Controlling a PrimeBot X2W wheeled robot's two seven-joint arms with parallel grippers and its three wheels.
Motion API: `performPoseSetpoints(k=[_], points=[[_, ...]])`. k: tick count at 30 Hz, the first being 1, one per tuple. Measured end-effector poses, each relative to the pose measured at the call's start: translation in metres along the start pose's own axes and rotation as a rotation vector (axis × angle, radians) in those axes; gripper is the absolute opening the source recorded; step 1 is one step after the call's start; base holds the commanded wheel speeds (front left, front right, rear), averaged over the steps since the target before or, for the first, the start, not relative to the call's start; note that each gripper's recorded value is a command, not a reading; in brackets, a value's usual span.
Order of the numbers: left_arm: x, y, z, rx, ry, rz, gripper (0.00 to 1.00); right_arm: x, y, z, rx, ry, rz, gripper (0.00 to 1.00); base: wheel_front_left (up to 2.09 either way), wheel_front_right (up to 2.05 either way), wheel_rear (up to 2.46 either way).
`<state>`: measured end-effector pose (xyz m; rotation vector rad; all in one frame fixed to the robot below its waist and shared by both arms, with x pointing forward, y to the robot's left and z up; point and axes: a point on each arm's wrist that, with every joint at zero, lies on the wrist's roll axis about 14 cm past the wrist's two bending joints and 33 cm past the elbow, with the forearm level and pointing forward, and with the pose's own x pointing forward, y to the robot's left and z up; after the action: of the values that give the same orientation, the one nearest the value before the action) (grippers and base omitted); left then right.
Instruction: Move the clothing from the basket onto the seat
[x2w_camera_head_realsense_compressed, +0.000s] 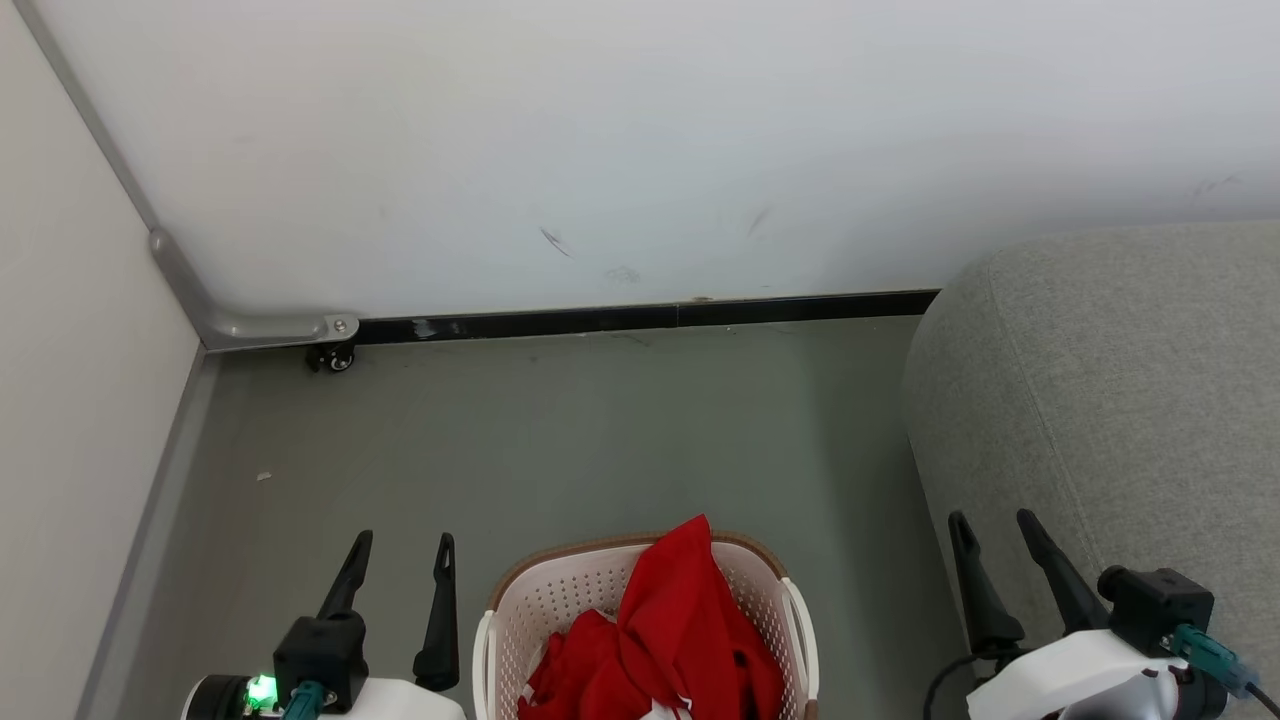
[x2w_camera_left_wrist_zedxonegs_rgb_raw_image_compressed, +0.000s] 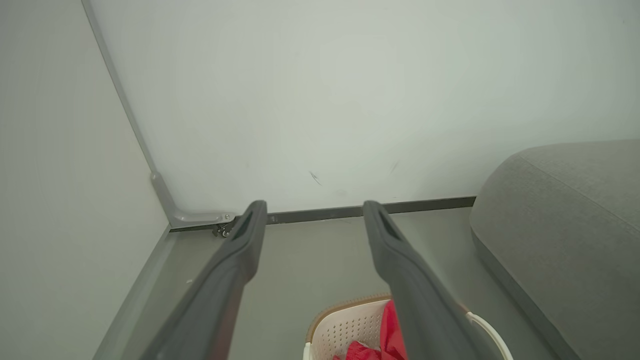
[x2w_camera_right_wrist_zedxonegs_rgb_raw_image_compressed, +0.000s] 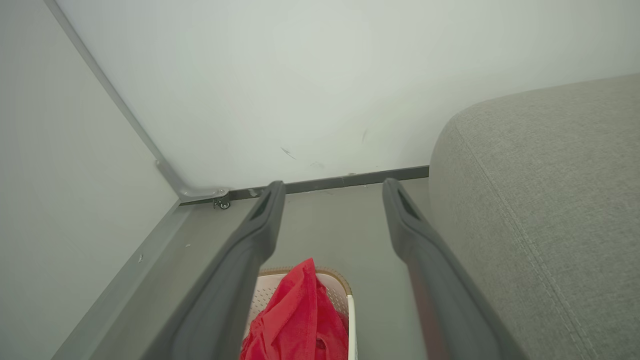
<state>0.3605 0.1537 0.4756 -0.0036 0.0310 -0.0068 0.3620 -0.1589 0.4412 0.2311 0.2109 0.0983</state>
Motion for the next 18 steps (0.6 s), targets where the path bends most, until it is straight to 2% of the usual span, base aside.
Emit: performPoseSetpoints(k=[18], points=[[0.0028, 0.0055, -0.0043, -0.003, 0.015, 0.02, 1.0, 0.0012, 0.0001, -0.0068, 0.007, 0.037, -0.004, 1.0, 0.0, 0.0, 0.0]])
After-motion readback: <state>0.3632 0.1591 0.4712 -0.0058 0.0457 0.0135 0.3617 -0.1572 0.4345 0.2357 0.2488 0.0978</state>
